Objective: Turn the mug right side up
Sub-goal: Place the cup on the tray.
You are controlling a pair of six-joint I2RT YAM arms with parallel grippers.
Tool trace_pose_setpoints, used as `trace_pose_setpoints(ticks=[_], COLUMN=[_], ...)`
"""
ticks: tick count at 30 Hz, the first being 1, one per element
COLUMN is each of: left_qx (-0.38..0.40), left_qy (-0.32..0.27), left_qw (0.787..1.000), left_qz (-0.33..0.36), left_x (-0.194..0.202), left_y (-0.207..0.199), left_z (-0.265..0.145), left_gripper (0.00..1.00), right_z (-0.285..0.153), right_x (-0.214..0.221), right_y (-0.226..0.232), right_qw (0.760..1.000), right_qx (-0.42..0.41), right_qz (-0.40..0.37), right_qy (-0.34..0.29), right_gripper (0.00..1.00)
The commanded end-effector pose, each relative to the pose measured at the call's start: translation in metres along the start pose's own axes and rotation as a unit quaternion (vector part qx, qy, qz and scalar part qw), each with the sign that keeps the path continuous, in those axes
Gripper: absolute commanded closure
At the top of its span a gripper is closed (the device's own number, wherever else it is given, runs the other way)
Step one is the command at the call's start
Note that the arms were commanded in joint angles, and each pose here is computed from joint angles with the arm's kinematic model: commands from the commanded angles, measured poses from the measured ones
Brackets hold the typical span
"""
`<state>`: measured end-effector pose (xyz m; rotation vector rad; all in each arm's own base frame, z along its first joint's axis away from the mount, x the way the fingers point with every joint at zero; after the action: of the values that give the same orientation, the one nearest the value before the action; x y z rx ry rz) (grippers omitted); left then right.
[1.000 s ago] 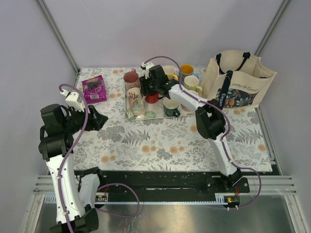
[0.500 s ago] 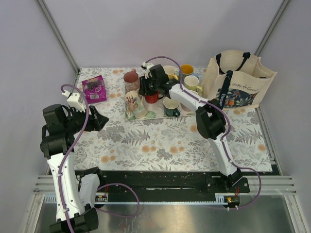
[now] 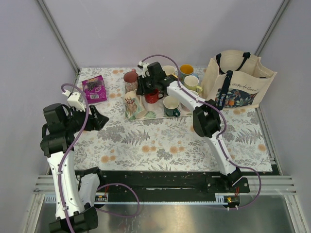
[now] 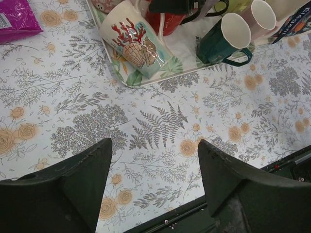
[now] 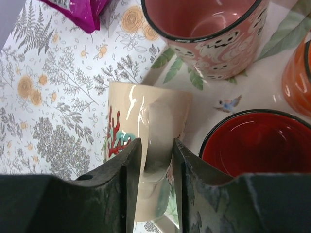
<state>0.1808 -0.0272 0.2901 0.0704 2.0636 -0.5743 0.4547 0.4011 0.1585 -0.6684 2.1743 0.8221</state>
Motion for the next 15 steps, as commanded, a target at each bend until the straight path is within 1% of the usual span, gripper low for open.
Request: trace_pose_setpoints(ticks=[1,5,11,12,13,15], left_qx=[0.001,0.003,0.004,0.005,0.005,0.009], left_qy=[-0.021,-0.021,-0.019,-0.019,-0.017,-0.012], left_qw=[1.000,1.000,1.000,1.000,1.000,1.000], left_qz=[0.011,0.008,0.007,0.007,0.005,0.002], left_x=[-0.012,-0.013,-0.010,-0.010,-0.008,-0.006], left_y=[0.002,0.003,0.002,0.002,0.003,0.004], left_z=[0.003,0.004,0.004,0.004,0.005,0.007], left_gripper=[0.26,0.26,0.26,0.26,0.26,0.26], right_z=[-0.005,0.000,0.005,0.006,0.007,0.005], right_x=[0.001,0.012,0.014,0.013,0.013,0.007], right_y=[0.014,0.017,0.019,0.019,0.021,0.026], right_qw=[0.999,0.997,0.996,0.996,0.996,0.993], right_qx=[-0.043,-0.051,-0.046,-0.045,-0.049,-0.074], right_qz=[-0.020,-0.030,-0.050,-0.054,-0.058,-0.075], right_qy=[0.021,0.052,0.053,0.052,0.052,0.046], right_gripper=[0.59,0.59,0.61,0.64,0.70,0.90])
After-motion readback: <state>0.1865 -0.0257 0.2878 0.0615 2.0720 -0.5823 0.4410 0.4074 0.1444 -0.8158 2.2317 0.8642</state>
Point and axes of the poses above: each gripper's point midway between its finger pads, its own z axis out along the fingers, its own y axis along the line the jaws close on, x = y × z, the point moved 5 cm from there along -z, back along the fingers, and after that the axes turned 2 degrees about -z, right-handed, at the moved point
